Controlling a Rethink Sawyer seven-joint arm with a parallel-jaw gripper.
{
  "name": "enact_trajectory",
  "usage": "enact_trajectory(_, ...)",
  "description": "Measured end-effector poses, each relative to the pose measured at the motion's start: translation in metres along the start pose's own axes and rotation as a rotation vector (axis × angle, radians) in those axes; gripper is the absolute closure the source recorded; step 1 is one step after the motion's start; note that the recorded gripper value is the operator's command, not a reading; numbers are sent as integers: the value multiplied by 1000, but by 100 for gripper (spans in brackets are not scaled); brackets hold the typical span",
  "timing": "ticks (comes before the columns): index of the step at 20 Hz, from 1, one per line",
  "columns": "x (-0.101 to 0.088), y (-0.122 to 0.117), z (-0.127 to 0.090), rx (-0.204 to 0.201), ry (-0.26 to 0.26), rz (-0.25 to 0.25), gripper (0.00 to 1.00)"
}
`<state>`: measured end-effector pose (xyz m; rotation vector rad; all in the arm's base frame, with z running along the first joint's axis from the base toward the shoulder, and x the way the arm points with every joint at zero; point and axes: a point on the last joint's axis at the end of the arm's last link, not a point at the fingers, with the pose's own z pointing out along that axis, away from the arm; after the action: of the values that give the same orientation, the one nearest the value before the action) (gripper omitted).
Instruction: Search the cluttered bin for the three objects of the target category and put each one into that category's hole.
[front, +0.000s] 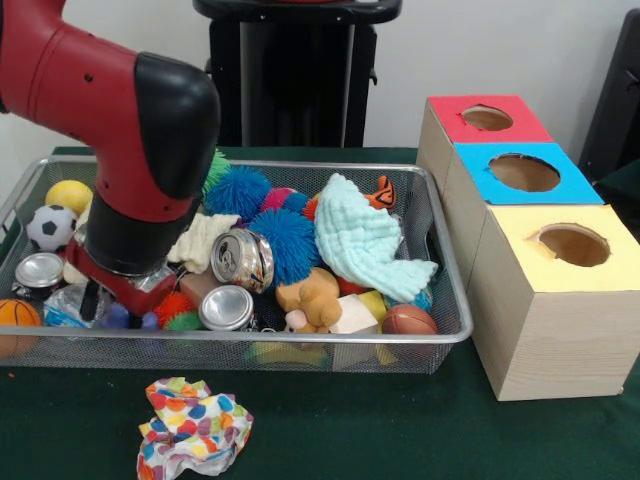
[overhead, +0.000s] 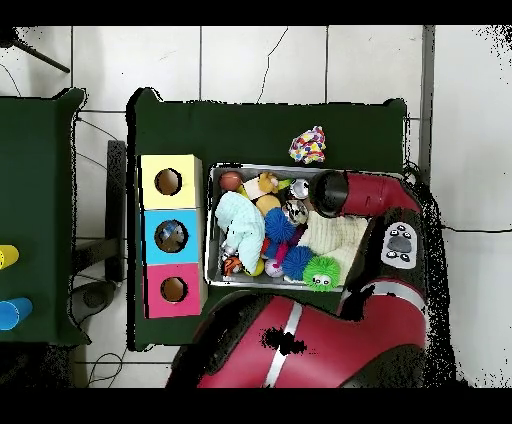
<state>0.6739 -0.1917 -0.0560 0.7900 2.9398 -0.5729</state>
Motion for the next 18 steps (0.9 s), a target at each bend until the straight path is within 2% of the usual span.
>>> enact_trajectory(3, 6, -10, -28, 91, 81, -17, 0)
enact_trajectory(7, 3, -29, -63, 174, 144, -5, 0)
enact_trajectory(13, -6, -61, -108, 274, 181, 16, 0)
enact_trajectory(17, -13, -68, -115, 271, 163, 27, 0)
enact_trajectory(18, -15, -70, -114, 258, 153, 33, 0)
